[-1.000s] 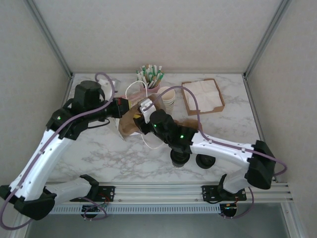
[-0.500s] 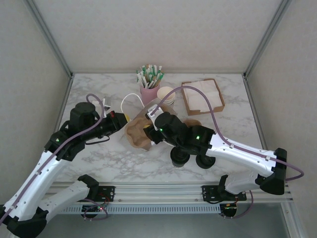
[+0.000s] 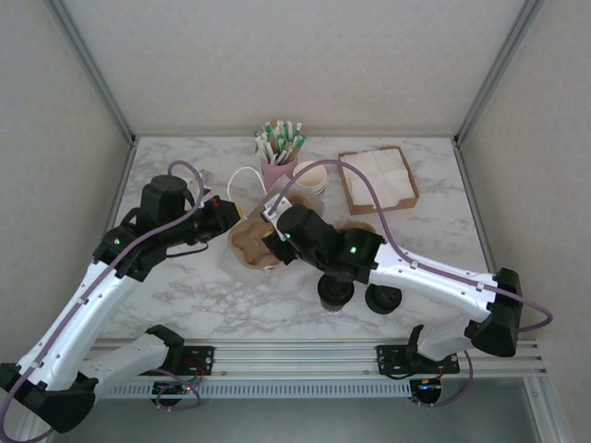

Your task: Pack the takeout coffee

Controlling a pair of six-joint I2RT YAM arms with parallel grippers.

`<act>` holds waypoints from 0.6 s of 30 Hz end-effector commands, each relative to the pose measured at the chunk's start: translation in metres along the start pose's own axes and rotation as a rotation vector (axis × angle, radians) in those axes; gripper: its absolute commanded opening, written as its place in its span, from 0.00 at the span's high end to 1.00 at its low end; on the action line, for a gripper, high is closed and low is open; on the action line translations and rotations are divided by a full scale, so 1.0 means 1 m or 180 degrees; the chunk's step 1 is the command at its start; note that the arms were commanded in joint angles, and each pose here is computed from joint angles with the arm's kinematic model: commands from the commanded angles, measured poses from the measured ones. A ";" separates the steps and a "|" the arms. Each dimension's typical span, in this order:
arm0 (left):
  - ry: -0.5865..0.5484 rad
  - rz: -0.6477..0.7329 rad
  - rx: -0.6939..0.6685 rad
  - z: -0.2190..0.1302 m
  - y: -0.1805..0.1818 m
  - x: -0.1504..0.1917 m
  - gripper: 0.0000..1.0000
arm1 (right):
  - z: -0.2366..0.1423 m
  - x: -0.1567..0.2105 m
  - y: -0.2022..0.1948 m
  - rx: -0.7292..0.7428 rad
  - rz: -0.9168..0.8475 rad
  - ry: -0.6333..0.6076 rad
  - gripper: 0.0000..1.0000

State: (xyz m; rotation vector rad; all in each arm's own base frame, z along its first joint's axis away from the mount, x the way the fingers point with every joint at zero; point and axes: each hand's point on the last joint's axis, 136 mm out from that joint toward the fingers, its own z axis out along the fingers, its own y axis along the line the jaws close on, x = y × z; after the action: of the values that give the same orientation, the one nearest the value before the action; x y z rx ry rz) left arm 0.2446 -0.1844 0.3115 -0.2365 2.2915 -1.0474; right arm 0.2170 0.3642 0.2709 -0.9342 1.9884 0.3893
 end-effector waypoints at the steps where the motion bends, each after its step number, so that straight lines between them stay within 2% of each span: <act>1: -0.0037 0.0125 -0.0184 -0.001 0.011 -0.010 1.00 | 0.013 -0.001 0.005 -0.0207 -0.0289 0.0115 0.65; 9: 0.0038 0.0242 -0.0363 0.007 0.029 -0.023 1.00 | 0.021 -0.020 0.005 -0.0561 -0.0400 0.0072 0.66; 16: -0.0058 0.0312 -0.0494 0.005 0.039 -0.036 1.00 | 0.020 -0.043 0.008 -0.0821 -0.0418 -0.0055 0.66; 17: -0.0113 0.0322 -0.0510 0.002 0.040 -0.038 0.97 | 0.020 -0.044 0.010 -0.0867 -0.0415 -0.0053 0.66; 18: -0.0181 0.0333 -0.0547 -0.001 0.041 -0.041 0.85 | 0.022 -0.046 0.010 -0.0899 -0.0406 -0.0052 0.66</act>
State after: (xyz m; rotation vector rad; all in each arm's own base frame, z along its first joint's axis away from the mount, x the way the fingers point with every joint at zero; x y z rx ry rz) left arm 0.2793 -0.1514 0.2959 -0.2136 2.3368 -0.8497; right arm 0.2430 0.3967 0.2953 -1.1492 1.8905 0.5537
